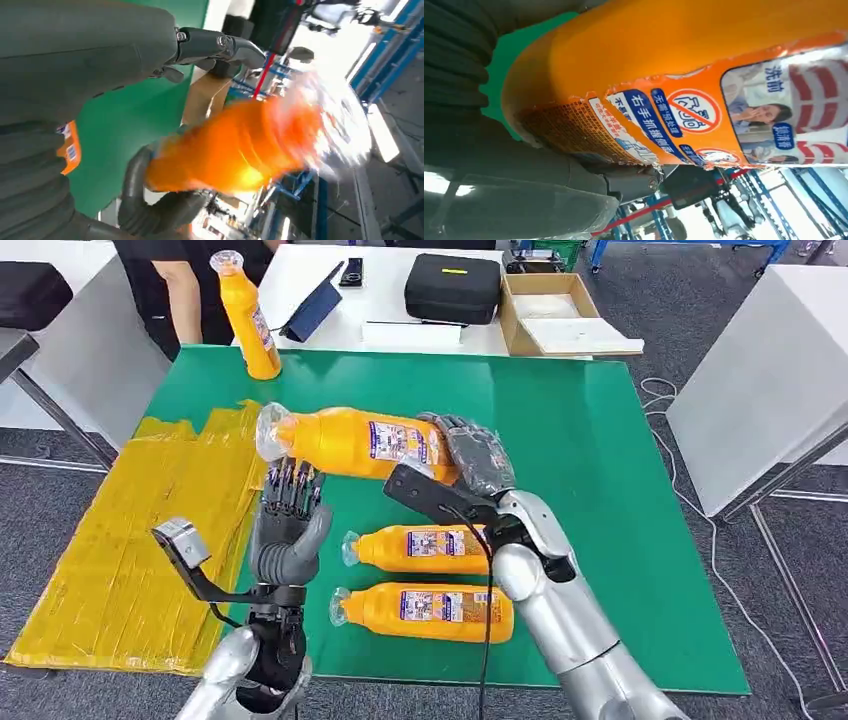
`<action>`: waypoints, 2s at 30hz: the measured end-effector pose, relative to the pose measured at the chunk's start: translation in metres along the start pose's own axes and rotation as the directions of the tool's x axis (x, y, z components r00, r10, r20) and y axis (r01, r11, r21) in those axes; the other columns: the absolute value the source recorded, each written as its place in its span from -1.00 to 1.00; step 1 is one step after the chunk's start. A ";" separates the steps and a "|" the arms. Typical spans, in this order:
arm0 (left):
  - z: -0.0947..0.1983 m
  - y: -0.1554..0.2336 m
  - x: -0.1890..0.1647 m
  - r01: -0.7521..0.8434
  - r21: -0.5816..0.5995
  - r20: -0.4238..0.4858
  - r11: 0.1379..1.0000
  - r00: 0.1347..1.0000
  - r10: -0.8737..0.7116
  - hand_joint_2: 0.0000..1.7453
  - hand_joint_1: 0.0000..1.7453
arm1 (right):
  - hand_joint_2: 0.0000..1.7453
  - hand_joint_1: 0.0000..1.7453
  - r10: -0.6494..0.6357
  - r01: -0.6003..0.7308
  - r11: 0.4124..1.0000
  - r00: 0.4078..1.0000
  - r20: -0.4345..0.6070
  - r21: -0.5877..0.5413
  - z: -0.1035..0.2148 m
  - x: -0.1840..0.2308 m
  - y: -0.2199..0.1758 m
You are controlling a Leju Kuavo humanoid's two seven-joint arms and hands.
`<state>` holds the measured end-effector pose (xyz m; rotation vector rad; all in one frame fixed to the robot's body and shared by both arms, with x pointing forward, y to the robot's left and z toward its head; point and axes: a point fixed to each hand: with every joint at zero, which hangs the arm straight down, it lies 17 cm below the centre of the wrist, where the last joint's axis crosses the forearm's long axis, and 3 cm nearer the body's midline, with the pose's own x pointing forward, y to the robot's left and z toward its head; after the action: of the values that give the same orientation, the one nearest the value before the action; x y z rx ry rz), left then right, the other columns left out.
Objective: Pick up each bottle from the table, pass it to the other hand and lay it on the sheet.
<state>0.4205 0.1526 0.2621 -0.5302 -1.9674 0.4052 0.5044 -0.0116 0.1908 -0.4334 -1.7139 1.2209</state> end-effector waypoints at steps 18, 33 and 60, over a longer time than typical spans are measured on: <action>-0.011 -0.004 0.010 0.026 0.006 0.038 1.000 0.999 -0.027 1.00 -1.00 | 1.00 1.00 0.060 -0.062 0.997 0.998 0.038 0.055 -0.008 0.030 0.019; -0.016 -0.004 0.017 -0.020 0.021 0.024 1.000 1.000 0.020 1.00 -1.00 | 1.00 1.00 0.135 -0.145 0.982 0.987 0.093 0.122 -0.012 0.057 0.048; -0.019 0.018 0.037 -0.050 0.089 0.058 0.995 0.997 0.045 1.00 -1.00 | 1.00 1.00 0.156 -0.190 0.969 0.966 0.206 0.157 -0.011 0.112 0.076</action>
<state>0.4265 0.1882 0.2886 -0.5138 -1.9830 0.5416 0.4423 0.1092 0.1800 -0.3745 -1.7389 1.5715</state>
